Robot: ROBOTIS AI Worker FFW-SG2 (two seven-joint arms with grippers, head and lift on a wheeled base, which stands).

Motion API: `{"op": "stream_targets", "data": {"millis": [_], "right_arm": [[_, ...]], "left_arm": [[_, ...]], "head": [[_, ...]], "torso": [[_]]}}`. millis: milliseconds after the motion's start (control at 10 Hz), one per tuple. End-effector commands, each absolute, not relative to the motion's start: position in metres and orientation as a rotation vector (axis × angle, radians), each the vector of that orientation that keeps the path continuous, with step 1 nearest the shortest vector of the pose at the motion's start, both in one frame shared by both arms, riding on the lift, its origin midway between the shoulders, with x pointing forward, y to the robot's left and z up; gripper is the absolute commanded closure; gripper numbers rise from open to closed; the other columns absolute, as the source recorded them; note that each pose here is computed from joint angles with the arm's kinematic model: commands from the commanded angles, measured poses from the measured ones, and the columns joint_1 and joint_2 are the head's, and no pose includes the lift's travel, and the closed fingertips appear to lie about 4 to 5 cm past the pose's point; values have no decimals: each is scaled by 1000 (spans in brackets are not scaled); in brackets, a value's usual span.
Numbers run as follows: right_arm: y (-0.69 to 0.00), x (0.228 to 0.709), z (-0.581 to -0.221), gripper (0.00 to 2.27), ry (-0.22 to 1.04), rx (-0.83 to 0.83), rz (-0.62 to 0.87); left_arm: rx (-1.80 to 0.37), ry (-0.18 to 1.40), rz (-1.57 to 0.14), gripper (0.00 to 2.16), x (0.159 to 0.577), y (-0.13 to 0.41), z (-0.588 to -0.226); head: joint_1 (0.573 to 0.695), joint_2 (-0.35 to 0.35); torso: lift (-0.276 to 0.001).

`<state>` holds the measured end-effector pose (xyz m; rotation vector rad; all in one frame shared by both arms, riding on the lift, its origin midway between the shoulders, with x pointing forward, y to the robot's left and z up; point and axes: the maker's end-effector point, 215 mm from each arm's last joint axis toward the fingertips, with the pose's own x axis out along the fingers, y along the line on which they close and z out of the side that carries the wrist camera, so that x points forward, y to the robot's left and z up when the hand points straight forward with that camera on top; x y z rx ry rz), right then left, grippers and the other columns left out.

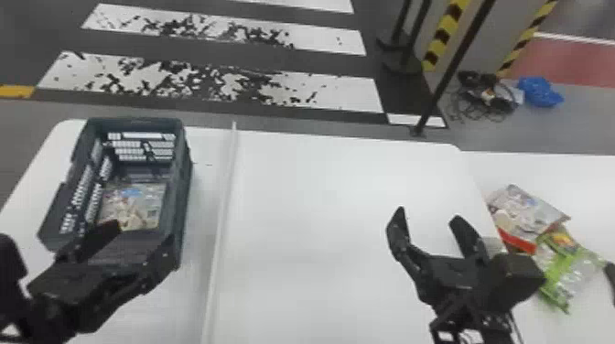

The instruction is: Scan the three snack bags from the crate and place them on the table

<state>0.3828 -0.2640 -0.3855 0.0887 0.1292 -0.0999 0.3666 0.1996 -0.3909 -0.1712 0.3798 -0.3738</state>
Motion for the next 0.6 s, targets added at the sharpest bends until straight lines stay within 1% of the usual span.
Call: {"op": "stream_targets", "data": {"millis": [0,200,300,400,500], "right_arm": [[-261,373,-378,63,93,89,-97],[-244,374,-375,66,80,72,-66],[-244,379,-374,66,75,59,-59],[-244,381,-380,66,84,47,-56],[-245,380,-386,66,100,32,-51]], "left_arm": [[-193,413,-350,76,381,218,-376],[-196,550,-254,107,404,249,-394],[-188,639,-204,130,415,260,-409],[-192,621,-174,140,440,270,-403],[-202,639,-141,140,462,283,-405]], "head": [[695,-101],[695,-65],[695,-20],[695,15],[695,31]], "torso": [[-36],[-36],[-36],[-36],[-36]]}}
